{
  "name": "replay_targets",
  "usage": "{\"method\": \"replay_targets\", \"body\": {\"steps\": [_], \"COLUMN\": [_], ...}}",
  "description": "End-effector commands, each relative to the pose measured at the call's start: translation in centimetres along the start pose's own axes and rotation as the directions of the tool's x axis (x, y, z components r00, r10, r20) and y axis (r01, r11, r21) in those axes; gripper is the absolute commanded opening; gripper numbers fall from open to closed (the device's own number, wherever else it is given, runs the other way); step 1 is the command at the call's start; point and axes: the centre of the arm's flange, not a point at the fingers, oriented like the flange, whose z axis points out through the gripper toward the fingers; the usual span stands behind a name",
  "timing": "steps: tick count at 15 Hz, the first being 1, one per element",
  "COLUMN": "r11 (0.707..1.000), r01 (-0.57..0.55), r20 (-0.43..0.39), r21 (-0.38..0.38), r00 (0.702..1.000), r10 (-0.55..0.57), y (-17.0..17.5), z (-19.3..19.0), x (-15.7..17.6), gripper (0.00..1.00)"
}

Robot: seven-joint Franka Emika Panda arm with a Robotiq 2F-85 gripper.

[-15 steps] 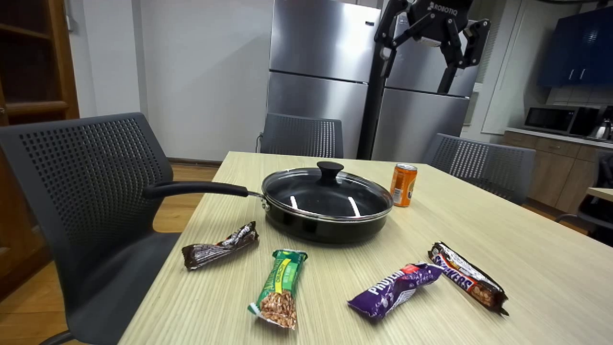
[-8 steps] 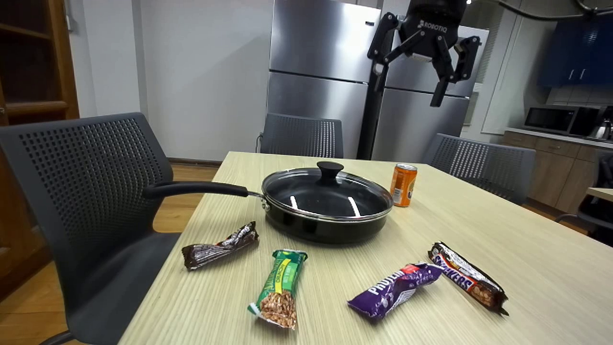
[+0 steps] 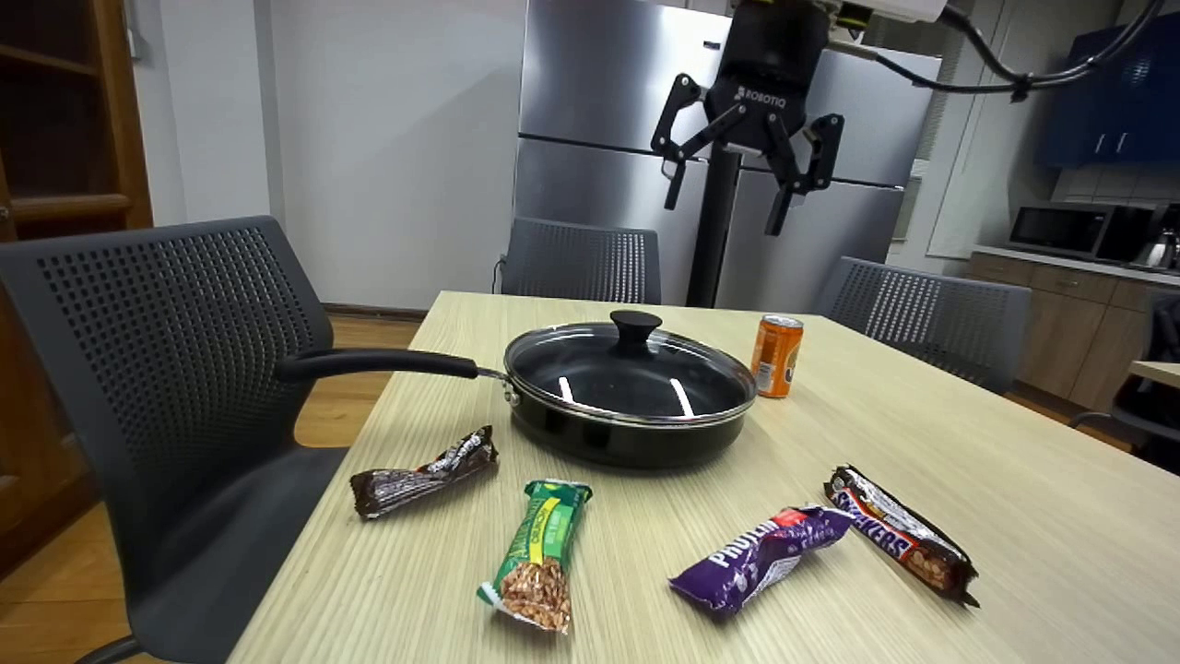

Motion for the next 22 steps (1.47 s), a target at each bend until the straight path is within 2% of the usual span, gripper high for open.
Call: {"method": "replay_targets", "body": {"steps": [1,9,18,22], "r11": [0.999,0.995,0.987,0.981], "r01": [-0.041,-0.091,-0.127,-0.163], "r20": [0.011,0.024,0.091,0.096], "r21": [-0.012,-0.050,-0.094,-0.103], "r00": [0.999,0.995,0.987,0.980], "r10": [0.041,0.092,0.136,0.173], "y": [-2.2,-4.7,-5.6,-5.8], "z": [1.2,4.6,7.1,8.1], "x": [3.0,6.0,7.1,7.9], "gripper": [1.00,1.00,1.00,1.00]}}
